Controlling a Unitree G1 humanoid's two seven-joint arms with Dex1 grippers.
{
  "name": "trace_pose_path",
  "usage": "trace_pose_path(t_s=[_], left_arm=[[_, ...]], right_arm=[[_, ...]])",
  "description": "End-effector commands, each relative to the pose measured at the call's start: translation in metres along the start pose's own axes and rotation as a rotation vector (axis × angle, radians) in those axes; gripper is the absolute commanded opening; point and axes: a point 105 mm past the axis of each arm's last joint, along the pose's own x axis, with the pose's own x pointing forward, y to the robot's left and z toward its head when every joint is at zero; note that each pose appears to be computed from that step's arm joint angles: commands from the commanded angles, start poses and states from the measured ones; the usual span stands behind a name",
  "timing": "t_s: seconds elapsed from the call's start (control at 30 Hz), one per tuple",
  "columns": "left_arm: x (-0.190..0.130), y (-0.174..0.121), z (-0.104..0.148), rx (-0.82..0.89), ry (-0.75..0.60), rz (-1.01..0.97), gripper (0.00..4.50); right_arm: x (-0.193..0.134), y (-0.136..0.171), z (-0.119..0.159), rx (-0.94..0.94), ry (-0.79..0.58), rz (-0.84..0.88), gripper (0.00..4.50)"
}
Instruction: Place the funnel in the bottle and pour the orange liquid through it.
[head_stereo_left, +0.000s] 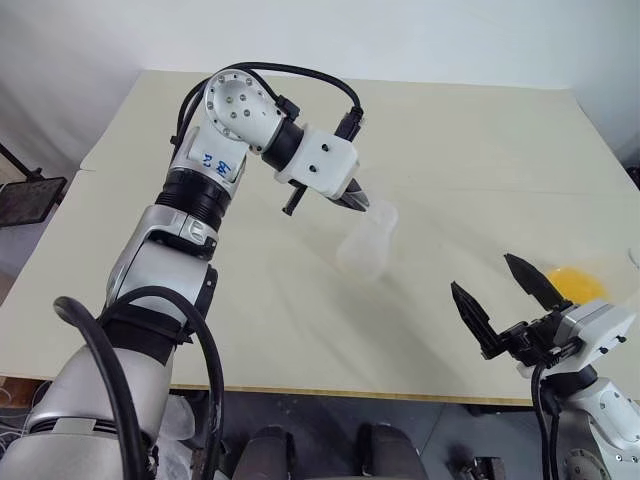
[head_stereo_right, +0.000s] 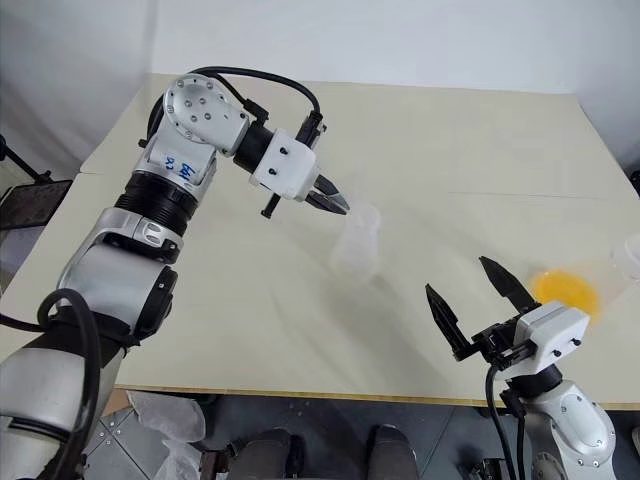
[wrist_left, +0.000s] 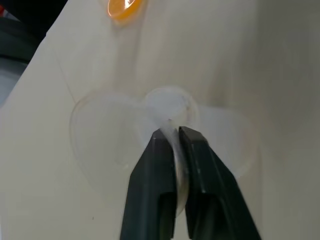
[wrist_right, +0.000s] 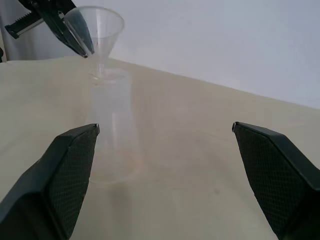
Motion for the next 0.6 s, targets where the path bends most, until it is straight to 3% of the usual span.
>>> trace_pose_path(t_s=[0.03,0.23,0.33,0.5,0.6], left_arm=[[-0.002,0.015,0.014,0.043,-0.010,0.029,1.59],[-0.004,0.014,0.012,-0.023,-0.059,0.061,3.43],[-0.016,0.009,0.006,-0.197,-0.208,0.151,4.38],[-0.049,-0.005,0.011,-0.438,-0.560,0.270,4.47],[-0.063,-0.026,-0.011,-0.531,-0.551,0.400,4.47]], right_arm=[[0.001,0.002,0.010,-0.028,-0.046,0.003,4.50],[0.001,-0.001,0.009,-0.040,-0.047,0.000,4.50],[-0.006,-0.008,0.010,-0.061,-0.039,-0.044,4.50],[-0.025,-0.022,0.010,-0.063,-0.003,-0.148,4.50],[-0.050,-0.036,0.012,-0.075,0.024,-0.259,4.50]])
